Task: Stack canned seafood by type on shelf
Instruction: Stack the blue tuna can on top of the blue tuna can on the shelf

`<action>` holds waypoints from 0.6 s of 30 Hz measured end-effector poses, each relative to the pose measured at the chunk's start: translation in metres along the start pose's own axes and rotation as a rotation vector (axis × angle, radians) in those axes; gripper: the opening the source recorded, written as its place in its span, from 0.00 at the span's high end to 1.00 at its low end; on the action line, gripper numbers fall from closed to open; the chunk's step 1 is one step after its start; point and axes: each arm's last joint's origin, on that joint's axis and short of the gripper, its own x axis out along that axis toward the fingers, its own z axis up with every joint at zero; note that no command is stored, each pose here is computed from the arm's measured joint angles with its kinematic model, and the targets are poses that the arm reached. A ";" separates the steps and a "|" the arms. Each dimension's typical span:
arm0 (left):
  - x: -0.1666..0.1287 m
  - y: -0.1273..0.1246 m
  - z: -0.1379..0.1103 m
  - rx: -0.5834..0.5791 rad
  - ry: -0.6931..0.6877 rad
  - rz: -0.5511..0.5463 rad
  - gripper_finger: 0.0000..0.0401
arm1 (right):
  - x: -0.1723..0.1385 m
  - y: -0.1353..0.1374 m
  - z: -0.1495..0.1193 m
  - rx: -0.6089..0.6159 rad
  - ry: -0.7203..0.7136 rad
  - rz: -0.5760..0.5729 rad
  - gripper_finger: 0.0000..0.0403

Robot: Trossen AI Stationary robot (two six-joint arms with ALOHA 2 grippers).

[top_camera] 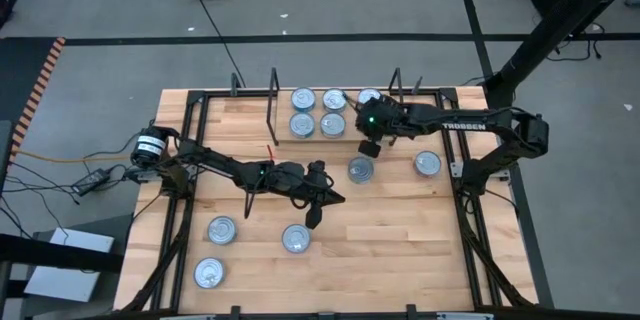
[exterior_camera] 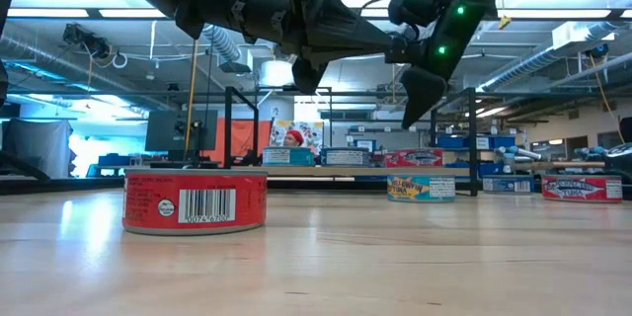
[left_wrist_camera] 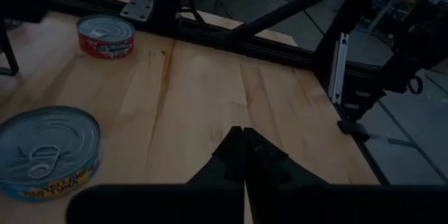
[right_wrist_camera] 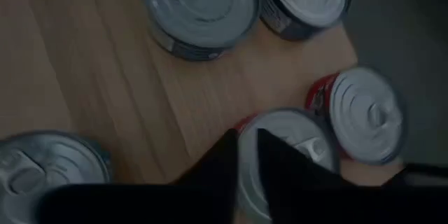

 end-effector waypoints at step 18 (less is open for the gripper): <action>-0.036 0.015 0.024 0.163 0.119 0.073 1.00 | -0.059 0.034 0.015 0.190 -0.291 0.235 0.99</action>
